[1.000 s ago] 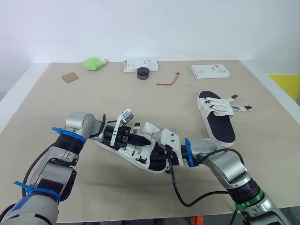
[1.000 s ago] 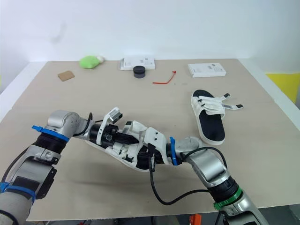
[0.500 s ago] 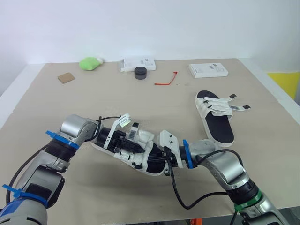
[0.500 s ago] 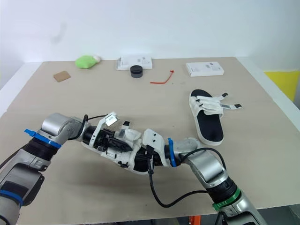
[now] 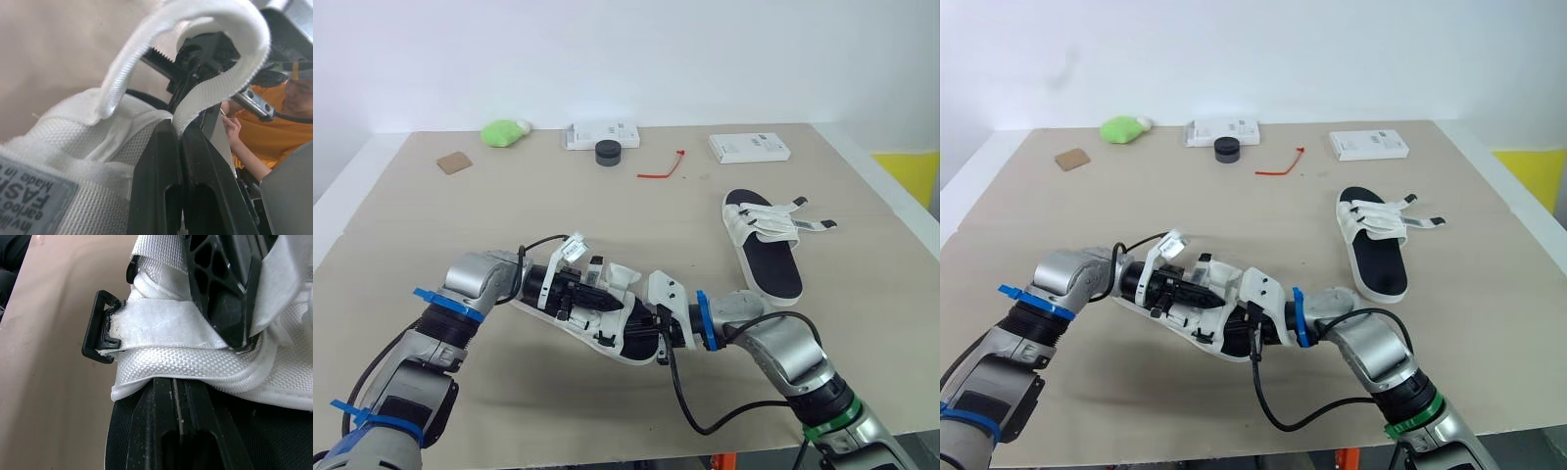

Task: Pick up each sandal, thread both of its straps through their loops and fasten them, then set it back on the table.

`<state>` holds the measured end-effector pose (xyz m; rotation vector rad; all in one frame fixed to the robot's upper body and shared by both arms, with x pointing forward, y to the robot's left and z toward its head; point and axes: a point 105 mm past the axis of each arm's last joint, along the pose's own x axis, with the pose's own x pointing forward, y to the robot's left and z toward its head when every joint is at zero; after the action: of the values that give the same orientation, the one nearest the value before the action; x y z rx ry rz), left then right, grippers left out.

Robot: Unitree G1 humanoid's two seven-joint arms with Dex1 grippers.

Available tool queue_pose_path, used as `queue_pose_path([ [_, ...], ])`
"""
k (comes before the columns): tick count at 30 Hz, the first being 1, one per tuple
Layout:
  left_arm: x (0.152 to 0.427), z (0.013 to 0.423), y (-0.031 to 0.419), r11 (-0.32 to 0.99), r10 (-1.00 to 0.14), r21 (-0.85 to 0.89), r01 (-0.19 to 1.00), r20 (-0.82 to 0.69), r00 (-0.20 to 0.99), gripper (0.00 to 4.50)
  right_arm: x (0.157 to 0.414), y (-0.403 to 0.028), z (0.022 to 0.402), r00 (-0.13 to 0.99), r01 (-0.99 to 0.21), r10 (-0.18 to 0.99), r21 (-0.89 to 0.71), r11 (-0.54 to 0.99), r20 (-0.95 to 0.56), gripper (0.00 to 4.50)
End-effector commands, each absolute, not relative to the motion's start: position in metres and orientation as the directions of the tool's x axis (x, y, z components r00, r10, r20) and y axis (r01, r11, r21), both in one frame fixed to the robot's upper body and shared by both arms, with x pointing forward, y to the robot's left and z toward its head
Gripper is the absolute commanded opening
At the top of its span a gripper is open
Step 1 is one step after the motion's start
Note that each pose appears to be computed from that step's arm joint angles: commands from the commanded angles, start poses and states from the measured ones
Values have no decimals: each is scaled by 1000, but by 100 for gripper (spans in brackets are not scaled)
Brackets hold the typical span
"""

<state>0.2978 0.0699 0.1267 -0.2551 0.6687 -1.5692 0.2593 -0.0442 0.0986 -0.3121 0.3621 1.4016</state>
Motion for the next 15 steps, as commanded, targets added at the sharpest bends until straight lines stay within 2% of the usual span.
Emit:
queue_pose_path([
  [1,284,139,68,-71,-954,-578,813,-198,-224,4,253,-44,80,96,-987,880,70,144,-465,0],
  [5,273,135,78,-97,-928,-591,801,-238,-288,4,254,-44,82,98,-987,882,69,146,-461,0],
  [15,294,129,73,-61,-952,-357,932,-260,-162,4,253,-43,82,89,-988,884,68,135,-458,0],
])
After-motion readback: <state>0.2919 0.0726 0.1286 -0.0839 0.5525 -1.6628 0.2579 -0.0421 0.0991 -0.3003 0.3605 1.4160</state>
